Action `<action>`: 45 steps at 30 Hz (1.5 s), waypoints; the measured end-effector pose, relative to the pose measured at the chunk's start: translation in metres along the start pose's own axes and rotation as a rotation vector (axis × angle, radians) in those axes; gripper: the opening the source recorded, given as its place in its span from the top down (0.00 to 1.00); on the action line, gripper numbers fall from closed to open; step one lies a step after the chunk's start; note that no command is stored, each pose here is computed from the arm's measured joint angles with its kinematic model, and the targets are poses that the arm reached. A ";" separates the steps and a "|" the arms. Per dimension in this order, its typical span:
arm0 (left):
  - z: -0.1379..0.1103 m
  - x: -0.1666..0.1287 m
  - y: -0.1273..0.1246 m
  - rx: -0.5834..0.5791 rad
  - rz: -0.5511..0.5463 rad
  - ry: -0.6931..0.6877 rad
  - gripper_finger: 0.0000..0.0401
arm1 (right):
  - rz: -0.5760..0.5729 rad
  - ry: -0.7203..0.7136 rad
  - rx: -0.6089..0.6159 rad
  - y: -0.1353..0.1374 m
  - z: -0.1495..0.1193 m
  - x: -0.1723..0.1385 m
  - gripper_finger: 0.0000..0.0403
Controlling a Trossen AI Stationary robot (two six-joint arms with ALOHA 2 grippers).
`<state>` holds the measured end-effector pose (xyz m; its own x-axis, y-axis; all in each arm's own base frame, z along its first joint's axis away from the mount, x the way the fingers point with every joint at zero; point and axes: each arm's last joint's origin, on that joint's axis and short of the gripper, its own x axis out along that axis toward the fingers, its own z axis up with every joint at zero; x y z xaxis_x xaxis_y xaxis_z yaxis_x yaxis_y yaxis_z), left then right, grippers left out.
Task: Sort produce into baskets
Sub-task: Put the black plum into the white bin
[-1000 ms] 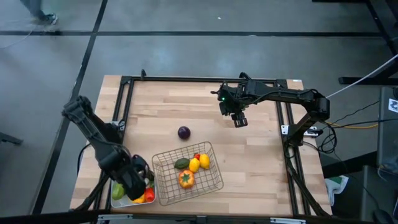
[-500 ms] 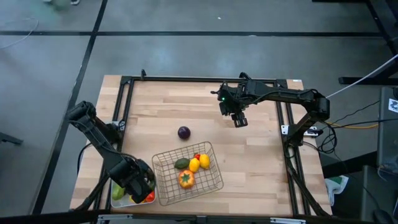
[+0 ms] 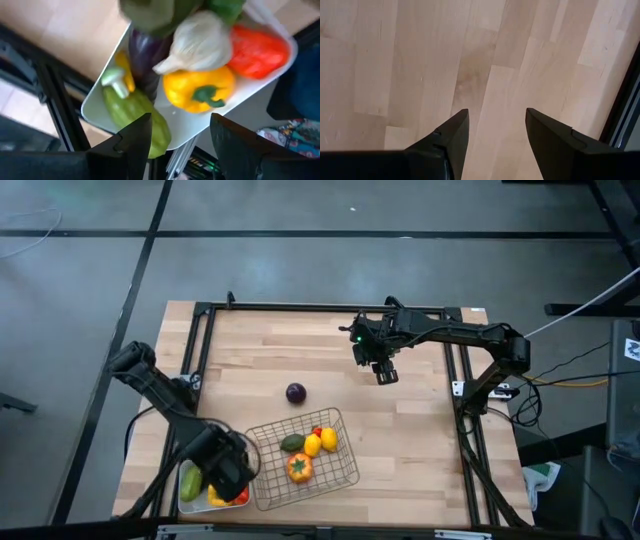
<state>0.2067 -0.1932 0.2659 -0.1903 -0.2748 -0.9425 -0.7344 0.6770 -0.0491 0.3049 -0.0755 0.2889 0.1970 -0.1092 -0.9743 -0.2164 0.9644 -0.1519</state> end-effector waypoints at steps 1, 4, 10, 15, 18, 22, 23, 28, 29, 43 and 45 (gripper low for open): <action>0.004 -0.003 0.001 0.017 -0.012 -0.001 0.51 | 0.000 0.000 0.000 0.000 0.000 0.000 0.52; 0.018 -0.012 0.004 0.074 -0.046 -0.009 0.51 | 0.000 -0.001 0.000 0.000 0.000 0.000 0.52; 0.048 -0.039 0.018 0.122 -0.138 -0.044 0.51 | -0.001 -0.002 0.000 0.000 0.000 0.000 0.52; 0.067 -0.063 0.038 0.141 -0.221 -0.107 0.51 | -0.001 -0.003 0.000 0.000 0.000 0.000 0.52; 0.083 -0.076 0.051 0.131 -0.234 -0.205 0.51 | -0.009 -0.018 0.002 -0.001 0.002 0.000 0.52; 0.110 -0.087 0.066 0.098 -0.173 -0.379 0.51 | -0.036 -0.074 0.009 -0.004 0.007 0.000 0.52; 0.117 -0.088 0.069 0.092 -0.149 -0.424 0.51 | -0.041 -0.092 0.013 -0.004 0.009 0.000 0.52; 0.154 -0.095 0.074 0.092 -0.103 -0.605 0.51 | -0.016 -0.193 0.044 -0.007 0.017 0.000 0.52; 0.161 -0.096 0.074 0.088 -0.109 -0.629 0.51 | -0.010 -0.209 0.048 -0.007 0.019 0.000 0.52; 0.236 -0.067 0.074 -0.025 -0.049 -0.589 0.51 | -0.004 -0.232 0.063 -0.009 0.026 0.009 0.52; 0.243 -0.060 0.073 -0.018 -0.027 -0.568 0.51 | -0.006 -0.235 0.063 -0.009 0.026 0.009 0.52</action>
<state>0.3225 0.0389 0.2390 0.2052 0.1220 -0.9711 -0.7460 0.6617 -0.0745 0.3340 -0.0792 0.2859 0.4167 -0.0627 -0.9069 -0.1565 0.9778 -0.1395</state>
